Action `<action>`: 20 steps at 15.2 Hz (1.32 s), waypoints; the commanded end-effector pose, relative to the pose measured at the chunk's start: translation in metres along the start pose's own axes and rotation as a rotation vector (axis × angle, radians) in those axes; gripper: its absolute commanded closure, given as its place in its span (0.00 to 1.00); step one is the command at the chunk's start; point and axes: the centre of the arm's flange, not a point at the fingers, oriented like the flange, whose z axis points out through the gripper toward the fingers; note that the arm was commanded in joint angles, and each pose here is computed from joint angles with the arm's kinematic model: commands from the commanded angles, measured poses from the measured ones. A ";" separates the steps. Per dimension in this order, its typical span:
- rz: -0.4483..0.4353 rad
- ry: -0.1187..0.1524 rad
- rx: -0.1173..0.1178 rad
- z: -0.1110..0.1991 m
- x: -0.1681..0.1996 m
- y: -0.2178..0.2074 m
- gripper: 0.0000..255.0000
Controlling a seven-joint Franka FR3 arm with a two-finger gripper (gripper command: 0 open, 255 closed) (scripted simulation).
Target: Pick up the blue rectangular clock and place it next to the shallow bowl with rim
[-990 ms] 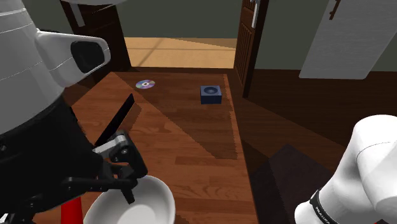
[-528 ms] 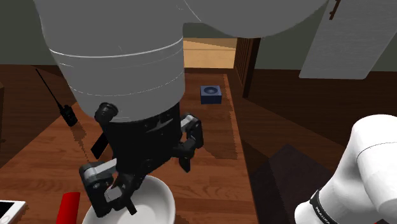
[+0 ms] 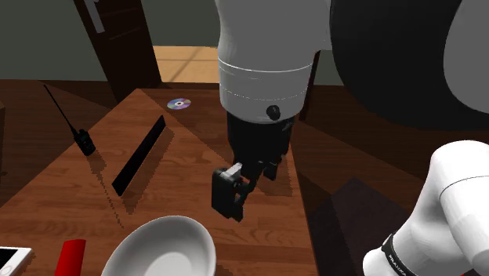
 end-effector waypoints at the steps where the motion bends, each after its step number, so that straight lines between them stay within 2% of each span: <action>1: -0.052 0.002 0.002 0.006 0.000 0.030 0.00; 10: -0.266 0.012 0.004 0.031 0.008 0.146 0.00; 20: -0.503 0.024 0.007 0.060 0.047 0.269 0.00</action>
